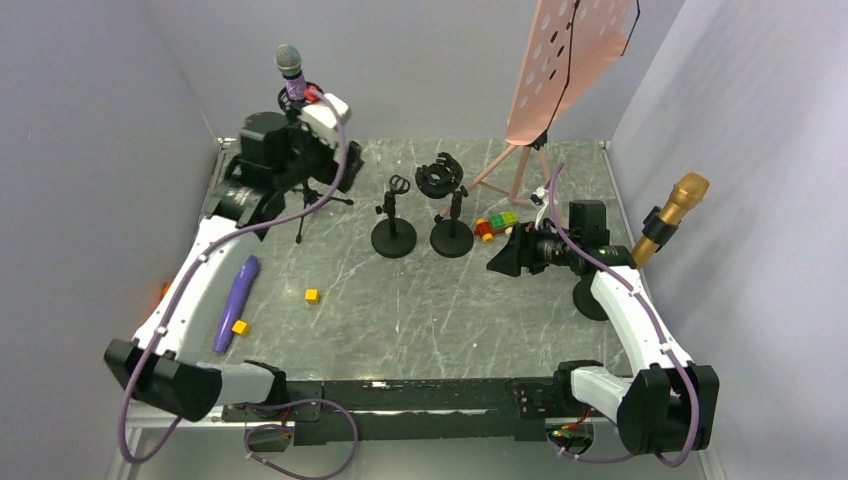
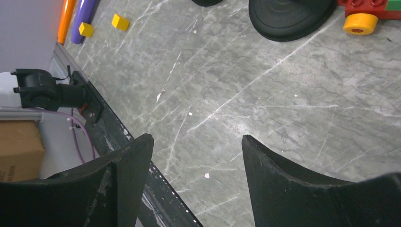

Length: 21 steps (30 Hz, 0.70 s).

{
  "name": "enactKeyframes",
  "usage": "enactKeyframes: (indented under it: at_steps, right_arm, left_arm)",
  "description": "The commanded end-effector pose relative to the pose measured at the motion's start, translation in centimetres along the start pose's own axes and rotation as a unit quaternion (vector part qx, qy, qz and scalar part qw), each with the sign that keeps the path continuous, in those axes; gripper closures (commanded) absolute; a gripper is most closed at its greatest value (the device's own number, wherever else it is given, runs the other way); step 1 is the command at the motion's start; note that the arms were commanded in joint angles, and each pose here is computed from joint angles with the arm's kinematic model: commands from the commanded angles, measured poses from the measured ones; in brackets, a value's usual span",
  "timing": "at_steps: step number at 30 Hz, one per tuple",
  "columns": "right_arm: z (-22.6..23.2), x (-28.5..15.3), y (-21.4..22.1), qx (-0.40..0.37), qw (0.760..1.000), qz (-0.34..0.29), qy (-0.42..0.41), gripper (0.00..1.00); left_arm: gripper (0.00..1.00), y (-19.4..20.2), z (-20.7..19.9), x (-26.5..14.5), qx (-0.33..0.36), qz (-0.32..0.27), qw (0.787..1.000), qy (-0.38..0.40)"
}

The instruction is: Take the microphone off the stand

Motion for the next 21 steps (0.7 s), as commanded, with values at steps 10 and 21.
enactKeyframes:
  at_steps: [10,21]
  right_arm:
    - [0.8,0.1,-2.0,-0.012,0.999,-0.028,-0.034,0.26]
    - [0.8,-0.4,-0.6,-0.022,0.999,-0.011,-0.025,0.26]
  left_arm:
    - [0.01,-2.1,12.4,-2.7,-0.039,-0.145,0.978,-0.148]
    - [0.01,-1.4,17.6,4.2,-0.05,-0.175,0.976,-0.122]
Point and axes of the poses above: each gripper's point midway between its finger pads, its own x axis out along the fingers, its own z axis along the line the jaws close on, y = z × x, the point moved 7 cm from there along -x, back along the fingers, and after that the axes turned 4 degrees about x, right-handed, at the moved point
